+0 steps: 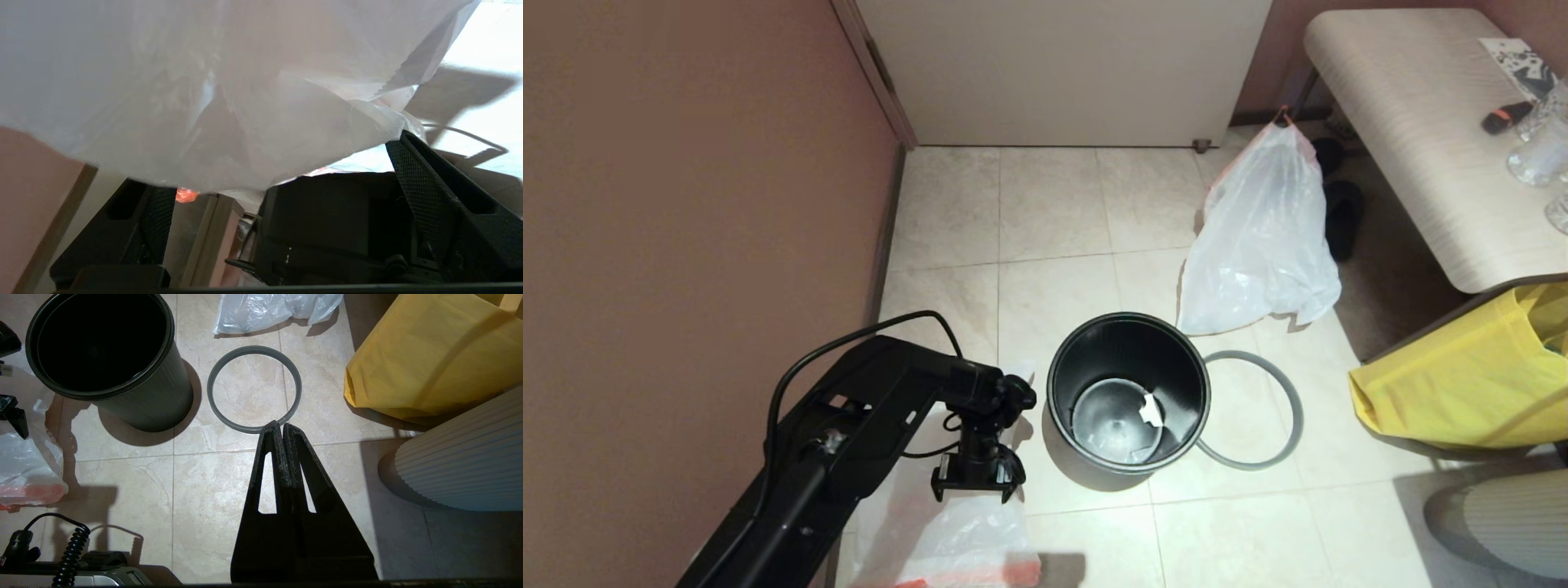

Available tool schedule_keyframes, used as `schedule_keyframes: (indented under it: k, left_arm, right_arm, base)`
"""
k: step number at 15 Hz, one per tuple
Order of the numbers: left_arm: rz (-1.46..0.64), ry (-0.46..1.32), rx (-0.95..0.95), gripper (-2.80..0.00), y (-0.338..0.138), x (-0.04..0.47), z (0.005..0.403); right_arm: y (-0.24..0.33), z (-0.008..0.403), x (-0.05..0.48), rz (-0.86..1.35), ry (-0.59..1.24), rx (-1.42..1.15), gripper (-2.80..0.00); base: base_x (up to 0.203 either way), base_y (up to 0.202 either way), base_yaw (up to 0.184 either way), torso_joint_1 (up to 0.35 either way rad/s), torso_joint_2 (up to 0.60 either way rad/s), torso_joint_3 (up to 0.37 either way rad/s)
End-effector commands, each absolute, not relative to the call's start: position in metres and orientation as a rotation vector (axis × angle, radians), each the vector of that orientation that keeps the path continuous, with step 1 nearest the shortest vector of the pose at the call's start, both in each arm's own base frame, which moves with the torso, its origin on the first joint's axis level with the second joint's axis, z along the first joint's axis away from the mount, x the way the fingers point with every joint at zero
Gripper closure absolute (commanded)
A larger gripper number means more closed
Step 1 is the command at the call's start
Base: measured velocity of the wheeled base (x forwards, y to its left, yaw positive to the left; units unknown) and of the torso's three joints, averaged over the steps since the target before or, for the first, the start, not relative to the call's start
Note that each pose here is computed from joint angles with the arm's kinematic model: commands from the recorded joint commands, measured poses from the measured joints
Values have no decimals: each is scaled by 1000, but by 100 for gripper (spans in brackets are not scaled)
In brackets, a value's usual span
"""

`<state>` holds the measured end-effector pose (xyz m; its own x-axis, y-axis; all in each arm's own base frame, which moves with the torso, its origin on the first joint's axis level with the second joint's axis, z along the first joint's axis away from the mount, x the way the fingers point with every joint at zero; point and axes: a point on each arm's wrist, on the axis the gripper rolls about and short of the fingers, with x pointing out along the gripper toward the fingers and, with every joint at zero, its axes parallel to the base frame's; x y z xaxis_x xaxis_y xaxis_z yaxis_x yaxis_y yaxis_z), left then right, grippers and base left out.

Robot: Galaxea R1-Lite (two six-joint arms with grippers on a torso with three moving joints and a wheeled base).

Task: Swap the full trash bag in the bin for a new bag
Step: Pick up a new trash bag

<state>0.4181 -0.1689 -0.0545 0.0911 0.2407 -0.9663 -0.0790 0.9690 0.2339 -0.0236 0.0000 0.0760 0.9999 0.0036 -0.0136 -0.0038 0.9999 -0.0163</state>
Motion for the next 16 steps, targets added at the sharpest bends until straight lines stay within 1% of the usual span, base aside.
schedule_keyframes:
  k: [1,3,4,7,9,12,14,16]
  left_arm:
    - [254,1442,102,-280,-168,418,-41]
    - [281,1413,19,-280,-168,417,-22]
    - [277,1418,-2,-280,-168,417,-21]
    - [363,1399,-101,-280,-172,415,-22]
    - [390,1401,-83,-280,-170,415,-30]
    - [467,1406,-33,-280,-159,418,-55]
    - [494,1403,-57,-280,-149,422,-57]
    - [538,1388,-107,-280,-148,422,-57]
  right_arm:
    - [0,76,-24,4,15,-17,0]
    - [0,76,-24,4,15,-17,0]
    - [0,76,-24,4,15,-17,0]
    - [0,76,-24,4,15,-17,0]
    - [0,76,-24,5,15,-17,0]
    - [0,76,-24,4,15,-17,0]
    - [0,76,-24,4,15,-17,0]
    - [0,76,-24,5,15,-17,0]
  base:
    - [0,0,0,0,0,0]
    - [0,0,0,0,0,0]
    - [0,0,0,0,0,0]
    - [0,0,0,0,0,0]
    - [0,0,0,0,0,0]
    - [0,0,0,0,0,0]
    - [0,0,0,0,0,0]
    - [0,0,0,0,0,0]
